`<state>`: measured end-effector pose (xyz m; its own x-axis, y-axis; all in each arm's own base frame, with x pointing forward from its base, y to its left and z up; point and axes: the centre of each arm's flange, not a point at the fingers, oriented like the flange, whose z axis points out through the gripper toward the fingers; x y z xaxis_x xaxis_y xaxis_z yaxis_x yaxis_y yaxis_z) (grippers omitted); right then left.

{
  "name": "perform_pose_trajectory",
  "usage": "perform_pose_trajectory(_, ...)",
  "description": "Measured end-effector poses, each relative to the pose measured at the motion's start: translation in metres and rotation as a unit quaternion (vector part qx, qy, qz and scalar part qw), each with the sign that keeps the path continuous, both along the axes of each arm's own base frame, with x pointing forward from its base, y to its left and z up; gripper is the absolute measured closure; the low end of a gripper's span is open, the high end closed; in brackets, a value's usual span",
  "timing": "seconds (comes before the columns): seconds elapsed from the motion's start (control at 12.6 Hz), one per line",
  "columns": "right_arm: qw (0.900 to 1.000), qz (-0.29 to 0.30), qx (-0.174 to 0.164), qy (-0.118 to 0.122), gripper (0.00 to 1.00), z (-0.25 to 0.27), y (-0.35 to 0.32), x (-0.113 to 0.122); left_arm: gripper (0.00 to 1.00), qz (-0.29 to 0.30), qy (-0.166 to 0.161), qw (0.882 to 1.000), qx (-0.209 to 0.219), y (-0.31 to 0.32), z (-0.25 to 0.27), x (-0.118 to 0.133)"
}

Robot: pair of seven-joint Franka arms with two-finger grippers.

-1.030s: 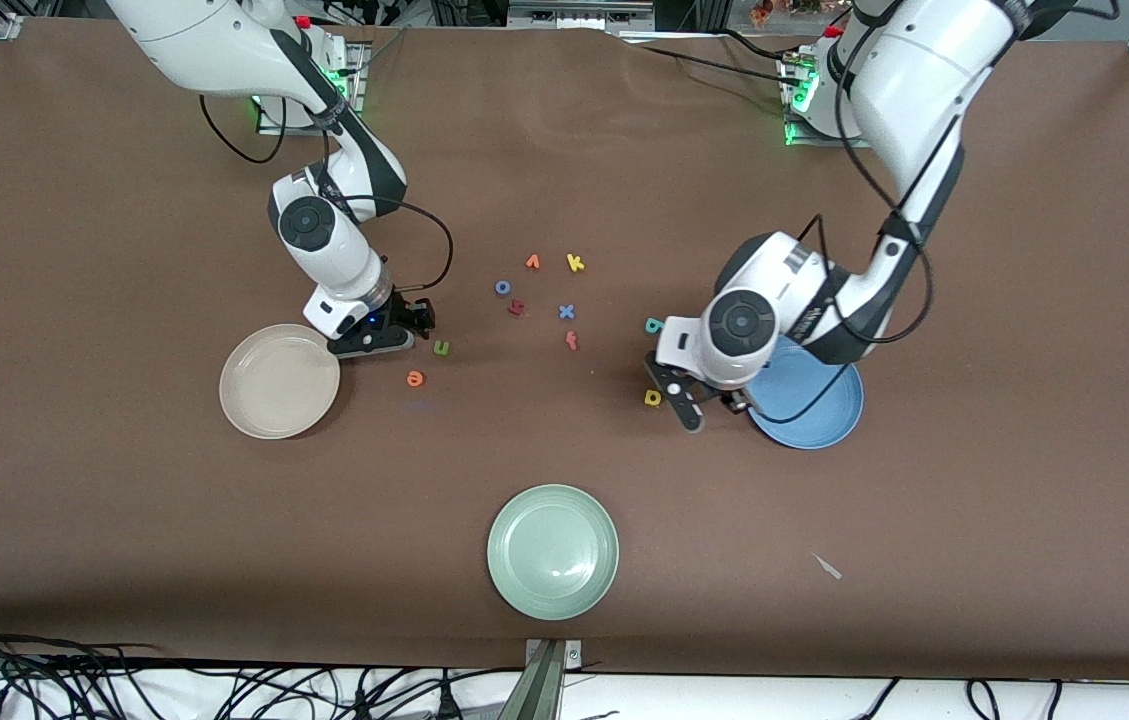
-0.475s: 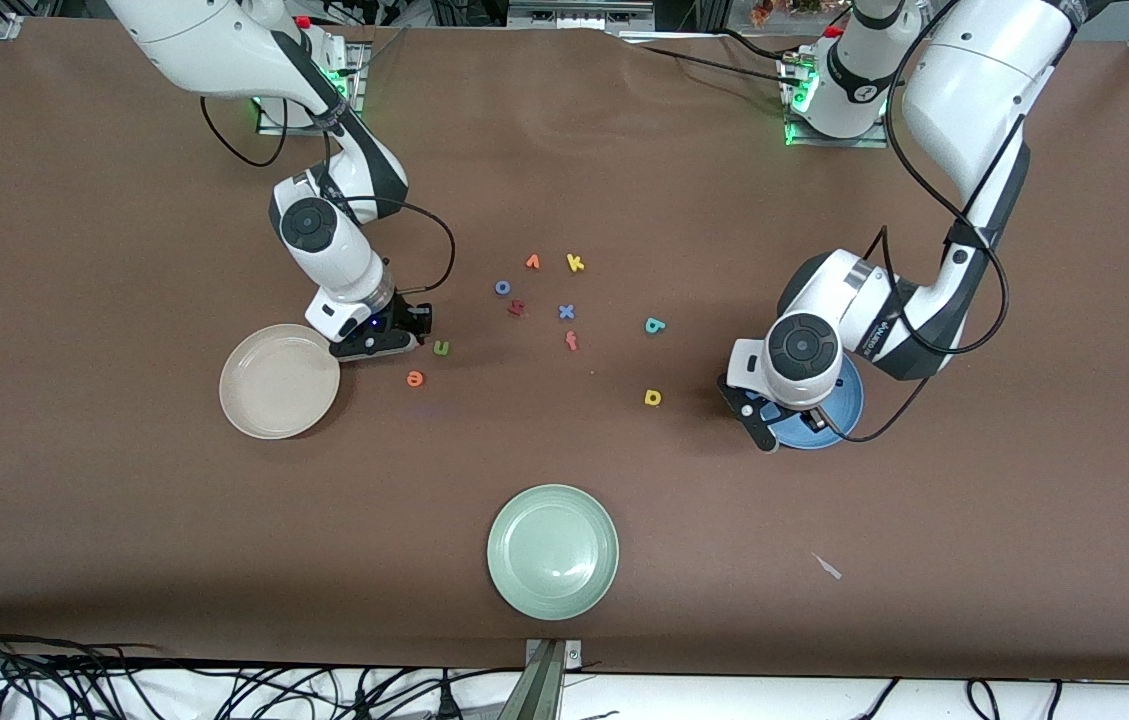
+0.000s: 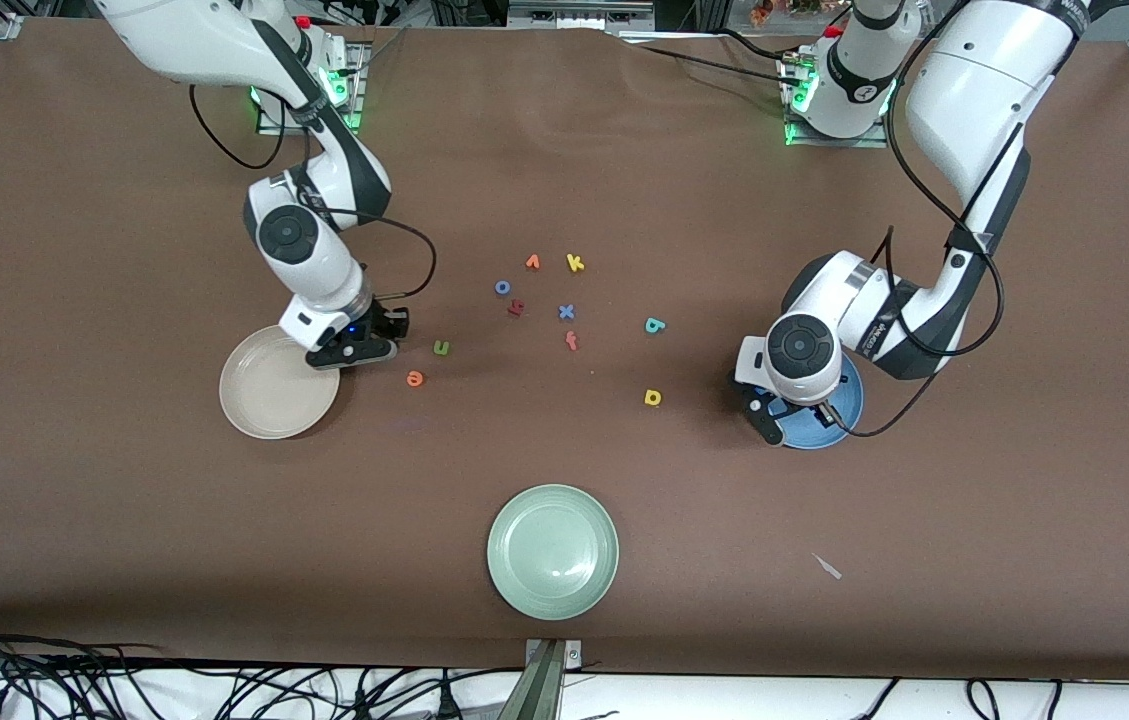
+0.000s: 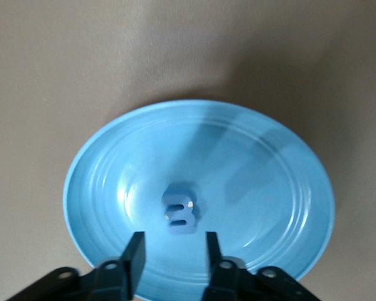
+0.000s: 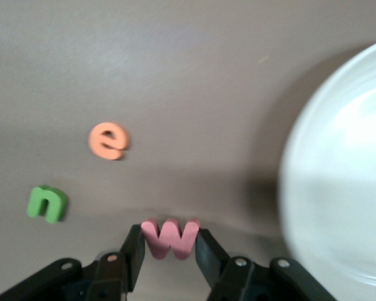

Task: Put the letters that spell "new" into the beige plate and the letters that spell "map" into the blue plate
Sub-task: 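Release pink w onto white plate while the left gripper releases blue m, then grasp orange e with the right gripper while the left gripper grasps yellow d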

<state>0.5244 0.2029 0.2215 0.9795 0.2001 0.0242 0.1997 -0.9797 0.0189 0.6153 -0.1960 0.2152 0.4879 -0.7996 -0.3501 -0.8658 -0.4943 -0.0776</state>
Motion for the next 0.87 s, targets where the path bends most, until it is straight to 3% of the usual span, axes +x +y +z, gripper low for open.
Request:
perform_pose_trajectory(0.16,0.999,0.038,-0.018,-0.001,0.59,0.027,-0.036,0.018,0.24,0.042,-0.022,0.999,-0.012,-0.007,0.017,0.005)
perform_pose_trajectory(0.32,0.997,0.064,-0.029,0.003,0.59,0.027,-0.072,0.027,0.02,0.134,-0.031,0.989,-0.061,-0.015,0.041,0.013)
perform_pose_trajectory(0.55,0.997,0.07,-0.033,0.012,0.59,0.017,-0.082,0.025,0.0,0.278,-0.05,0.954,-0.097,-0.031,0.065,0.02)
perform_pose_trajectory(0.79,0.997,0.072,-0.032,0.014,0.55,0.015,-0.08,0.025,0.0,0.378,-0.071,0.92,-0.076,-0.09,0.058,-0.004)
perform_pose_trajectory(0.87,0.997,0.072,-0.032,0.013,0.48,0.015,-0.08,0.025,0.0,0.399,-0.075,0.911,-0.075,-0.106,0.053,-0.011)
